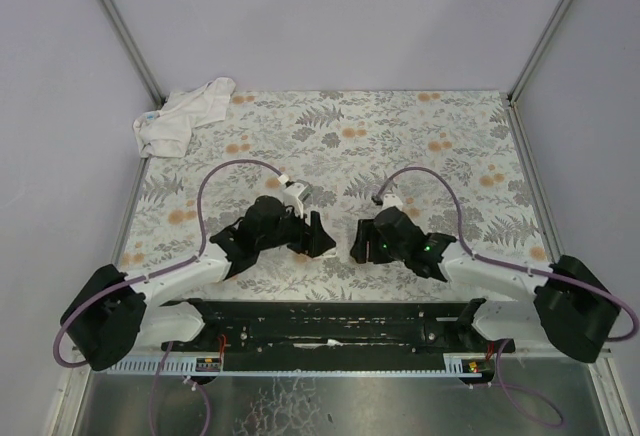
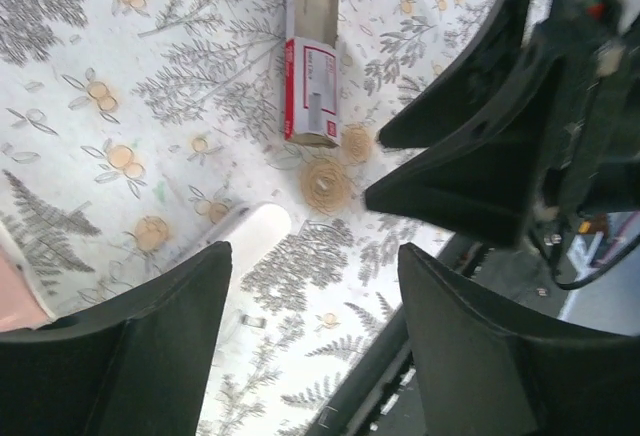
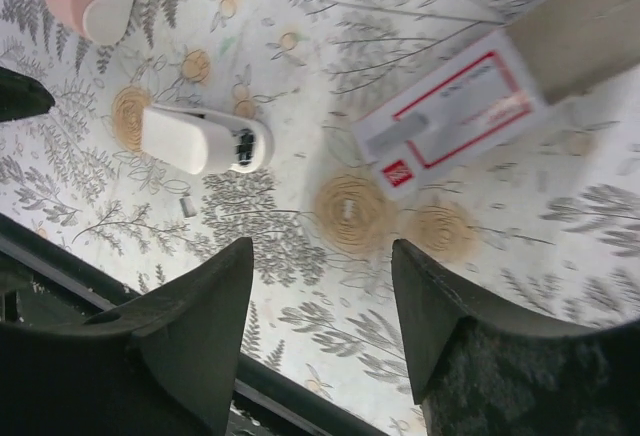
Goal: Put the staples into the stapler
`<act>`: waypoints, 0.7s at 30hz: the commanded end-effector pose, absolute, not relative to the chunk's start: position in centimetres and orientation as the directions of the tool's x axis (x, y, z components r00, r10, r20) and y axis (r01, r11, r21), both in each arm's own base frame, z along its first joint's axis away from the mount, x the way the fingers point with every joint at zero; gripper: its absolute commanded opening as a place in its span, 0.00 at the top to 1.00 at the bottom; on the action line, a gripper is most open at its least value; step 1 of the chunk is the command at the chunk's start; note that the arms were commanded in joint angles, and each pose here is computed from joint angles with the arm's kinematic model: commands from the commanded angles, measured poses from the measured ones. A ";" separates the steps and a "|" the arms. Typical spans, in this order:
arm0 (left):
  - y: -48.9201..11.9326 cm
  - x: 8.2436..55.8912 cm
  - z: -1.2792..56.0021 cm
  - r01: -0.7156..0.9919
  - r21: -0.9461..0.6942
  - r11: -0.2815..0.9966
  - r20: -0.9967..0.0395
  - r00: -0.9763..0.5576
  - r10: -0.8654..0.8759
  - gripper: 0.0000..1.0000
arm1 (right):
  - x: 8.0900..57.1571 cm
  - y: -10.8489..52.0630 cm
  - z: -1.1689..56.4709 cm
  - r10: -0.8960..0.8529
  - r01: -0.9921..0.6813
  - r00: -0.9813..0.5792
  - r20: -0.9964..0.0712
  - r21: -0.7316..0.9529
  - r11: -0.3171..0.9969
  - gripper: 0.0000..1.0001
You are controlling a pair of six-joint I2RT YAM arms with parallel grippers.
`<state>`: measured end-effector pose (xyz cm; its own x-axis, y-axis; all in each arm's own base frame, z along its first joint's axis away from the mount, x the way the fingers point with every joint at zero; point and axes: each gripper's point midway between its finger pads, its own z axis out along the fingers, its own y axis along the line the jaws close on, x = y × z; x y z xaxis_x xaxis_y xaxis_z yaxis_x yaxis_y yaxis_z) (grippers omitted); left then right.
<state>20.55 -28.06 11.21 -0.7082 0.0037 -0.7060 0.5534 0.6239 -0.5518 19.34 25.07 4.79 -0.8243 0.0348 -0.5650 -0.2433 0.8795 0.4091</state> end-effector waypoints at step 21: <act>-28.8 19.5 6.4 0.789 -0.397 0.468 -0.837 -0.521 0.168 0.31 | 19.2 22.9 5.4 0.004 -0.296 -0.829 -0.560 0.445 0.845 0.30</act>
